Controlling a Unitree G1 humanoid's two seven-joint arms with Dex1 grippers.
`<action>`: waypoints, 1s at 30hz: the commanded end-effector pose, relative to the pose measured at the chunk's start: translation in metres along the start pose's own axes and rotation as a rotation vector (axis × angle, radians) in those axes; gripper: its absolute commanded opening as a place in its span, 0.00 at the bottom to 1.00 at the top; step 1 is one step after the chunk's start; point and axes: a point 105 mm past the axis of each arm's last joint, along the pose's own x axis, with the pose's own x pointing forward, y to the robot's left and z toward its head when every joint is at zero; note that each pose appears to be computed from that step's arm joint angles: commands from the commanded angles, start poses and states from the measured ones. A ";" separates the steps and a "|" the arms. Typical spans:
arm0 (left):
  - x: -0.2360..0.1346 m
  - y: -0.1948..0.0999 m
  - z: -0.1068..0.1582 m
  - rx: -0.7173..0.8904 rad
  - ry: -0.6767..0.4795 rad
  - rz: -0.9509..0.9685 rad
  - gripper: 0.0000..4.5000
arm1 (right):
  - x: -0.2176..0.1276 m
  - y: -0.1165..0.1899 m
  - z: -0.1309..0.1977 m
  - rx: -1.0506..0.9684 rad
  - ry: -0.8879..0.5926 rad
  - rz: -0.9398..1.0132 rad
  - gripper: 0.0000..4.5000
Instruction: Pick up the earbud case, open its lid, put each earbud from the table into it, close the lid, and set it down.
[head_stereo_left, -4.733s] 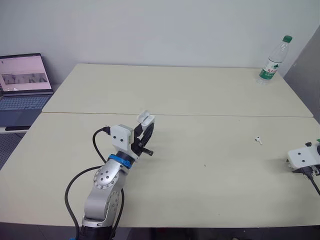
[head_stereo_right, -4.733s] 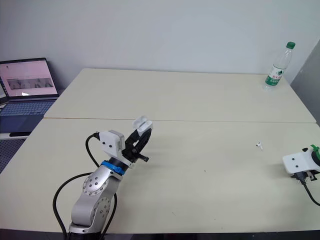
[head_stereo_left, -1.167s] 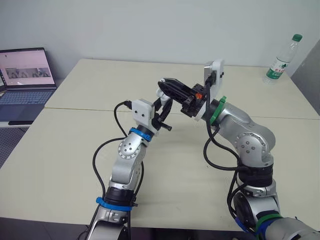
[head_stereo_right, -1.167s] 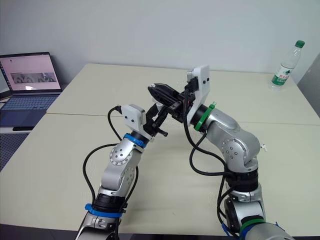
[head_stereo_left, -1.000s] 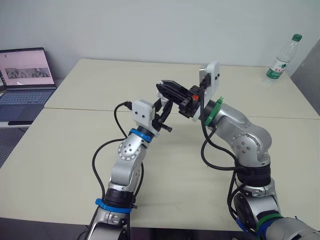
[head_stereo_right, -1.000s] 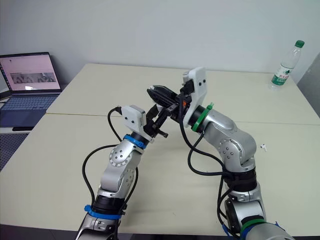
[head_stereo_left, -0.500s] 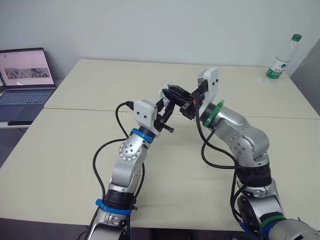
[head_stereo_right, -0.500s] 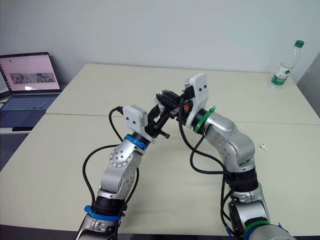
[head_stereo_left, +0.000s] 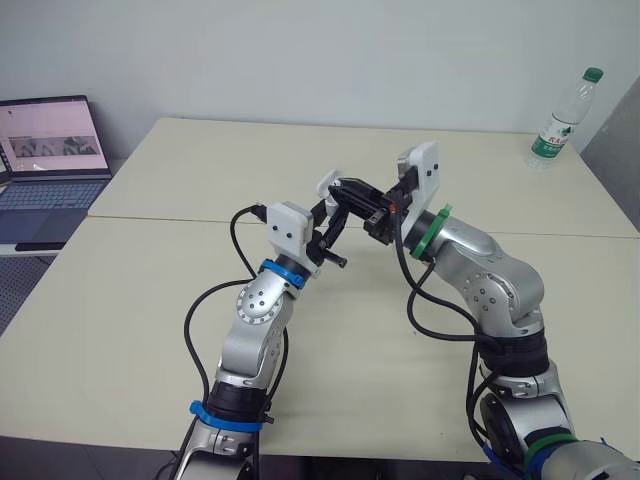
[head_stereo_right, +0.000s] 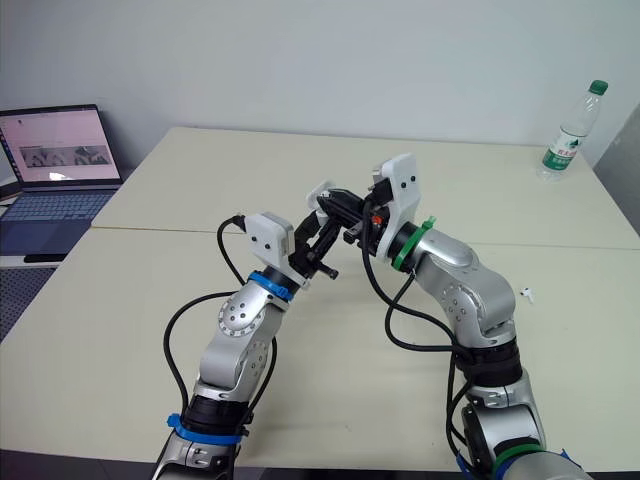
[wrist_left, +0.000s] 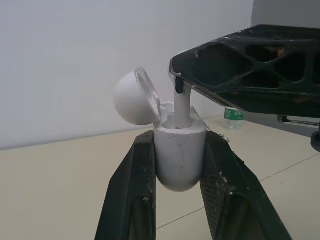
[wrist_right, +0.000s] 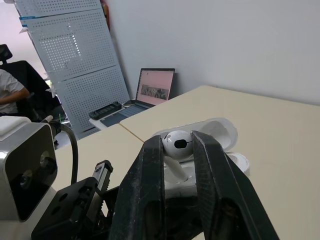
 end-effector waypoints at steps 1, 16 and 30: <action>0.003 -0.004 0.019 0.016 -0.068 -0.013 0.18 | 0.000 0.009 0.008 -0.015 -0.033 0.032 0.09; 0.004 -0.005 0.020 0.013 -0.069 -0.017 0.18 | -0.001 0.007 0.000 -0.021 -0.010 0.019 0.09; 0.001 -0.004 0.019 0.004 -0.057 -0.008 0.18 | -0.003 0.008 0.023 -0.015 -0.122 0.065 0.54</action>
